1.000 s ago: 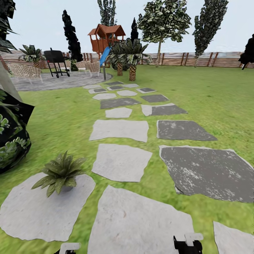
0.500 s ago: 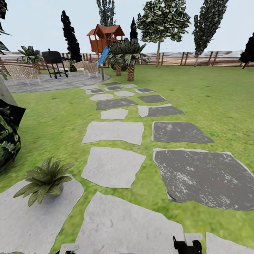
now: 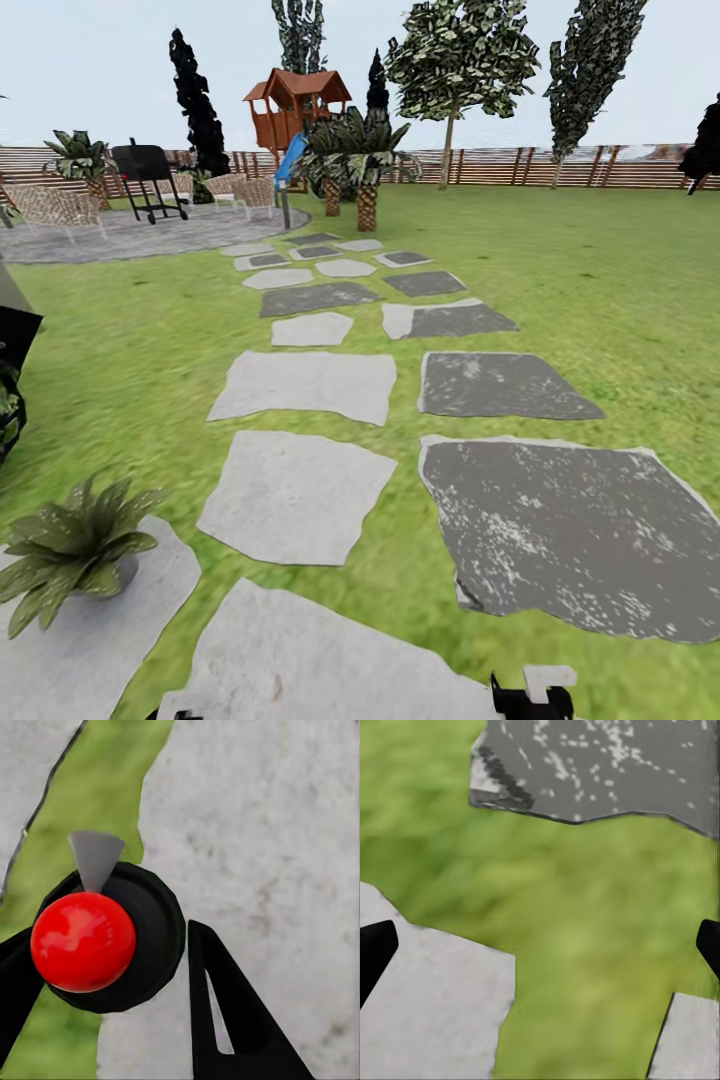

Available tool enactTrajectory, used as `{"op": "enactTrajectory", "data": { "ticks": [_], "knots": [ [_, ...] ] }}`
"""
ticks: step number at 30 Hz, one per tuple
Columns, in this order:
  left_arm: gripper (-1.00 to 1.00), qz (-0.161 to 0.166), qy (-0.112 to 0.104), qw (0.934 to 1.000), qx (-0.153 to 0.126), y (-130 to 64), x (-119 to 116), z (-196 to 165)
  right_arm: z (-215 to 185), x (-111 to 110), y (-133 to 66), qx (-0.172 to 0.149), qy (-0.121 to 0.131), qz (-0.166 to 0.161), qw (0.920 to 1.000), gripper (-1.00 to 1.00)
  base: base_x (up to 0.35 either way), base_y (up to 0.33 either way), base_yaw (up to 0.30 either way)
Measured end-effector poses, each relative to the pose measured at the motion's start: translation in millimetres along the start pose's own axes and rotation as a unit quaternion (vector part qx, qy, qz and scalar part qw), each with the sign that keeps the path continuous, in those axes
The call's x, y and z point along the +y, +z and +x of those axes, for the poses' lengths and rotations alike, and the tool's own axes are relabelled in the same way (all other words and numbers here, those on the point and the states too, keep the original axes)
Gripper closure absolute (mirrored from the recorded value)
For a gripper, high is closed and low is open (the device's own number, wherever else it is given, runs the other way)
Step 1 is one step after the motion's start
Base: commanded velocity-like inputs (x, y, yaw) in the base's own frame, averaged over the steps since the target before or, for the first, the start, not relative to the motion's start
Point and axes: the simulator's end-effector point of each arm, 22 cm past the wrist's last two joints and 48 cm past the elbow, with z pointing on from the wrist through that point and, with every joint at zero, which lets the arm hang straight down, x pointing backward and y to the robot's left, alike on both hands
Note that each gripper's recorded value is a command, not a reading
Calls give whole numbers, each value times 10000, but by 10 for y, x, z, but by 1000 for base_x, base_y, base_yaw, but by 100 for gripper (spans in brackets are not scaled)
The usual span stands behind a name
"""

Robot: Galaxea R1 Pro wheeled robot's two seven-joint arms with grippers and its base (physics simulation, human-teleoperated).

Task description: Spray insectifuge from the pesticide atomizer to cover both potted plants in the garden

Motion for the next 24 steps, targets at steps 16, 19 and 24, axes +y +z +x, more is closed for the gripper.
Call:
{"op": "enactTrajectory", "data": {
  "ticks": [16, 19, 24],
  "knots": [
    [100, -60, -18, 10000, -9, -1, 18, -4, 8, 22, -11, -15, 15, -10, 10000, -100, 307, -147, 32],
    [100, -56, -24, 10000, -10, -2, 10, -4, 8, 21, -10, -15, 17, -6, 10000, -100, 334, -68, 237],
    [100, -52, -20, 10000, -4, -5, 7, 4, 10, 30, -12, -13, 25, -10, 10000, -100, 338, -10, 269]
  ]
}}
